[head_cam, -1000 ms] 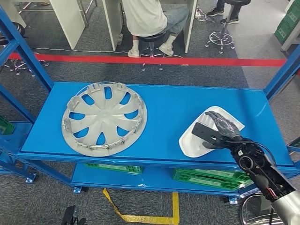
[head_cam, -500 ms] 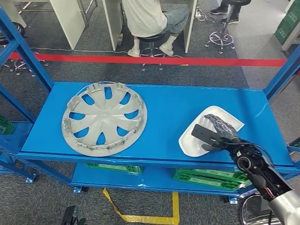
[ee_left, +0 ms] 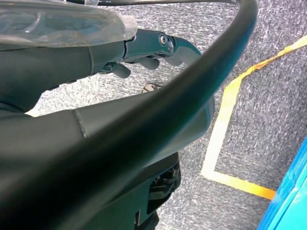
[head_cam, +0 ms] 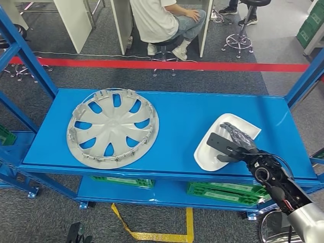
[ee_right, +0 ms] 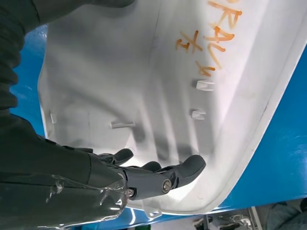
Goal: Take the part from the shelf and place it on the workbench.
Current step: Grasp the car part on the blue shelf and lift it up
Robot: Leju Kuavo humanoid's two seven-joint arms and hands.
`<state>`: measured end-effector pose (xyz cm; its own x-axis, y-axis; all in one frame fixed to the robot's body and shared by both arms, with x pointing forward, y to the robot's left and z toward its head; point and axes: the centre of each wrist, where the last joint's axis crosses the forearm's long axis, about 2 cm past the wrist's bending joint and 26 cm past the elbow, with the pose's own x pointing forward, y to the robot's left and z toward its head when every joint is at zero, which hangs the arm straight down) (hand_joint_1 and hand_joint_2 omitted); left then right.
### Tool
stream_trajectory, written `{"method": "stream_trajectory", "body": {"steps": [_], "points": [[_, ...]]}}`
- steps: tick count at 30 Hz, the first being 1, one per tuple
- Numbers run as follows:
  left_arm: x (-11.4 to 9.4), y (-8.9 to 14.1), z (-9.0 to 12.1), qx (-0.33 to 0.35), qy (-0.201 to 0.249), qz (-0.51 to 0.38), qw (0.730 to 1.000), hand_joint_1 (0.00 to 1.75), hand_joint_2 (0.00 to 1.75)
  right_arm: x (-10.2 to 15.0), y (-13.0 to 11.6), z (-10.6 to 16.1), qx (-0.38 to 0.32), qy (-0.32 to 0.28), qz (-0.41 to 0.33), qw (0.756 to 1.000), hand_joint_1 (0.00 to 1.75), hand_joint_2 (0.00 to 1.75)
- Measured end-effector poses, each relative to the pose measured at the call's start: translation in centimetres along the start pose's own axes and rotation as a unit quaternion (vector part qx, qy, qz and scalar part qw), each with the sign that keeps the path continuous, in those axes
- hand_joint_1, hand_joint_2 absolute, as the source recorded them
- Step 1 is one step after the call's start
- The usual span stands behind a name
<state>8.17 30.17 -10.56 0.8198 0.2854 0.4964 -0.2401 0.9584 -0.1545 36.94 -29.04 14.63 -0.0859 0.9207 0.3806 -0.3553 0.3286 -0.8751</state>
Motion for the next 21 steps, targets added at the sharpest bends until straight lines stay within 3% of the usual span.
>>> {"method": "stream_trajectory", "body": {"steps": [11, 12, 15, 16, 19, 21], "points": [[0.0, 0.0, 0.0, 0.001, 0.0, 0.0, 1.0, 0.0, 0.0, -0.4, 0.0, -0.2, 0.003, 0.016, -0.059, 0.998, 0.03, 1.75], [0.0, 0.0, 0.0, 0.001, 0.0, 0.0, 1.0, 0.0, 0.0, -0.5, 0.0, -0.3, 0.001, 0.021, -0.069, 0.997, 0.24, 1.75], [-0.1, 0.0, 0.0, 0.001, 0.0, 0.0, 1.0, 0.0, 0.0, -0.8, -0.1, -0.4, -0.003, 0.036, -0.096, 0.995, 1.38, 1.75], [-0.1, 0.0, 0.0, 0.001, 0.0, 0.0, 1.0, 0.0, 0.0, -0.9, -0.1, -0.4, -0.004, 0.04, -0.105, 0.994, 1.47, 1.75], [-0.1, 0.0, 0.0, 0.001, 0.0, 0.0, 1.0, 0.0, 0.0, -1.2, -0.2, -0.5, -0.01, 0.05, -0.123, 0.991, 1.14, 1.75], [-0.1, 0.0, 0.0, 0.001, 0.0, -0.001, 1.0, 0.0, 0.0, -1.2, -0.3, -0.5, -0.014, 0.055, -0.129, 0.99, 1.12, 1.75]]}}
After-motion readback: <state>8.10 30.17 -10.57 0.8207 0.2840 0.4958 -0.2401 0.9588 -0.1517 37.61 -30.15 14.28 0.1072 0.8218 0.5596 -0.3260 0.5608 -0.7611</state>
